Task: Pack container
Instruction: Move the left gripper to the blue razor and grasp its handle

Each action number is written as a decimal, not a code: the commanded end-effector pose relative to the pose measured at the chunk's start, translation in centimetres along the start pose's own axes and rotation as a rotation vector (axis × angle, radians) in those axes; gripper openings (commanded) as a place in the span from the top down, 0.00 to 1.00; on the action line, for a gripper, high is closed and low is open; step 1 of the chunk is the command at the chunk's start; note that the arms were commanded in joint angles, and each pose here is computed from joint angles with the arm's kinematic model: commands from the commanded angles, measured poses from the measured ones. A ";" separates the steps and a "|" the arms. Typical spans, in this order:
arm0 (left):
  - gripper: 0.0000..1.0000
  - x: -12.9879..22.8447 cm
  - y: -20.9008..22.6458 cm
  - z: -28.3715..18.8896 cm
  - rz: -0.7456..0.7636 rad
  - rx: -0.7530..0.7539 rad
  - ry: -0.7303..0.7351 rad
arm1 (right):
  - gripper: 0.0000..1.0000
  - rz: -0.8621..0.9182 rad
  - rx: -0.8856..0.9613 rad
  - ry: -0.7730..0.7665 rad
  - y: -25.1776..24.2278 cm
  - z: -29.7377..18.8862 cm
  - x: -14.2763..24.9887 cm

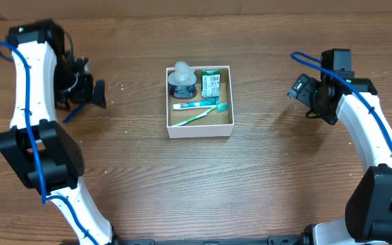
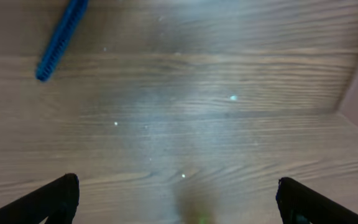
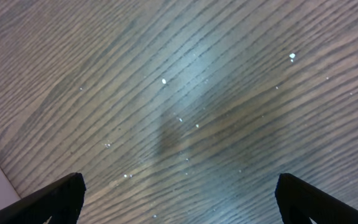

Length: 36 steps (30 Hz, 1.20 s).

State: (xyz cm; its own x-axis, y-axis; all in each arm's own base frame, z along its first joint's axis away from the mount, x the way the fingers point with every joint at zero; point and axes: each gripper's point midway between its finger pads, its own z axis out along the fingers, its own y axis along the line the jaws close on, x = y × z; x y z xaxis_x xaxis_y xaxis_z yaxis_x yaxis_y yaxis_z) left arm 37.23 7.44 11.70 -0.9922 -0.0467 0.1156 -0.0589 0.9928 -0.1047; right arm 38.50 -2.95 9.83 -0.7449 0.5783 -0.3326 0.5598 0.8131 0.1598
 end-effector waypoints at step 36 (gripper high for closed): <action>0.00 -6.0 2.1 10.5 0.347 0.076 -0.342 | 0.00 0.003 -0.002 -0.021 0.3 -0.3 -0.8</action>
State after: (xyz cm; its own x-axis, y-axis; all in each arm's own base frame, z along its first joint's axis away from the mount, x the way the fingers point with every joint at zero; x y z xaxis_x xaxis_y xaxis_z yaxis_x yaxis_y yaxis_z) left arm 42.31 11.00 0.27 -0.9317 0.2836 -0.2271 0.2980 0.9540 -0.0314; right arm 38.48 -2.95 9.82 -0.7449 0.5789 -0.3316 0.5606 0.8126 0.1595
